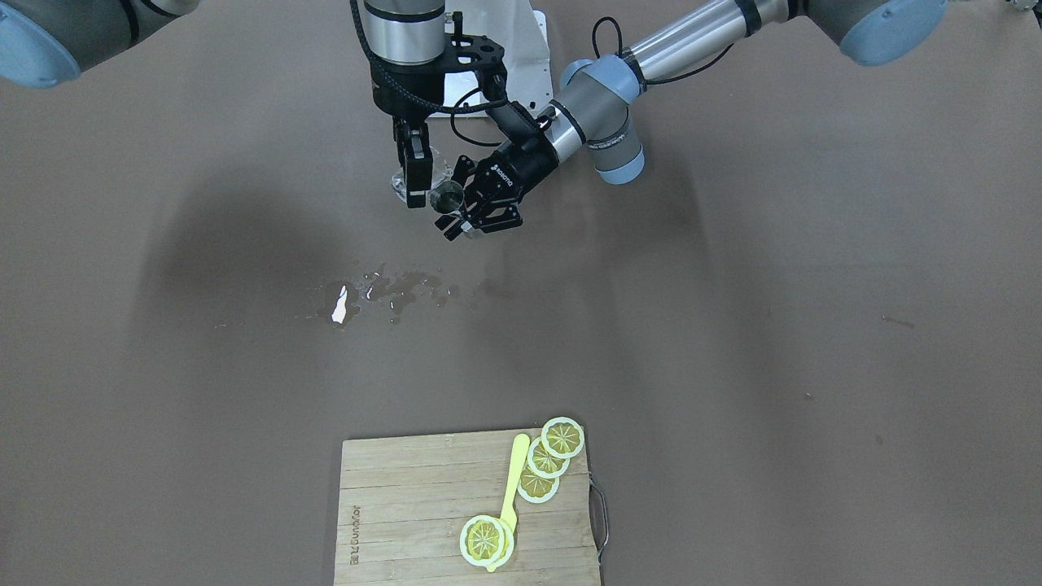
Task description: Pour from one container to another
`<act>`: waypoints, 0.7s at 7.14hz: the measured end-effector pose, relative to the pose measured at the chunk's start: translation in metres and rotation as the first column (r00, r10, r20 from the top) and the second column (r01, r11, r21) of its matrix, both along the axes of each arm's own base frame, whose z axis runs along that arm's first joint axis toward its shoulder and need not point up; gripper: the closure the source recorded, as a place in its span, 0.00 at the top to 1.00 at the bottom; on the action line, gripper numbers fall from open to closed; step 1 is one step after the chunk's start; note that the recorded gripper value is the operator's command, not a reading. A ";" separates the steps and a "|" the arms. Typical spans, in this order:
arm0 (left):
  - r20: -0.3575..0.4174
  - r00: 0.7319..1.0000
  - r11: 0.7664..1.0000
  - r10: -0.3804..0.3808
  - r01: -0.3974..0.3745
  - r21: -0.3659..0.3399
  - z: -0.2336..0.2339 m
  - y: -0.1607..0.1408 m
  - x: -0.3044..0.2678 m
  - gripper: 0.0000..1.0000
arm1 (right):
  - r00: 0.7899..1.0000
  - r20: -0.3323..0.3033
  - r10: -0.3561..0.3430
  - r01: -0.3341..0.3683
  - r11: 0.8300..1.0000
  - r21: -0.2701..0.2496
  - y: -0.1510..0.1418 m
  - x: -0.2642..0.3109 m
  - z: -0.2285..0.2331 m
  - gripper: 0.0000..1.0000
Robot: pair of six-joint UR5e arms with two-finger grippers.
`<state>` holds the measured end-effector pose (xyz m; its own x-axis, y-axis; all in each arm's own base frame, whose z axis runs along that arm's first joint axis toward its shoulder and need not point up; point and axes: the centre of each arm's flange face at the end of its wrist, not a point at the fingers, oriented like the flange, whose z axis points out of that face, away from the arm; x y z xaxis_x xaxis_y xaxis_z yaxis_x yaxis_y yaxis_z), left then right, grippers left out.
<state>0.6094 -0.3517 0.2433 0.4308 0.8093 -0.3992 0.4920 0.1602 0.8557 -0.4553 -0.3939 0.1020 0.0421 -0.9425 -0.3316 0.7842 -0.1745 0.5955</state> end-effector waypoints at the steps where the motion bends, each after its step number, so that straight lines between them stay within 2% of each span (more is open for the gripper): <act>1: -0.001 1.000 1.000 -0.004 0.004 -0.001 0.000 -0.001 0.000 0.00 | 1.000 0.019 -0.005 0.005 1.000 -0.002 0.002 0.006 -0.004 0.00; 3: -0.002 1.000 1.000 -0.012 0.012 -0.003 0.000 -0.002 -0.001 0.00 | 0.998 0.060 -0.002 0.004 1.000 -0.019 -0.004 0.025 -0.008 0.00; 5: -0.005 1.000 1.000 -0.014 0.014 -0.003 0.000 -0.002 -0.002 0.00 | 0.992 0.124 0.014 -0.008 0.999 -0.049 -0.023 0.056 -0.005 0.00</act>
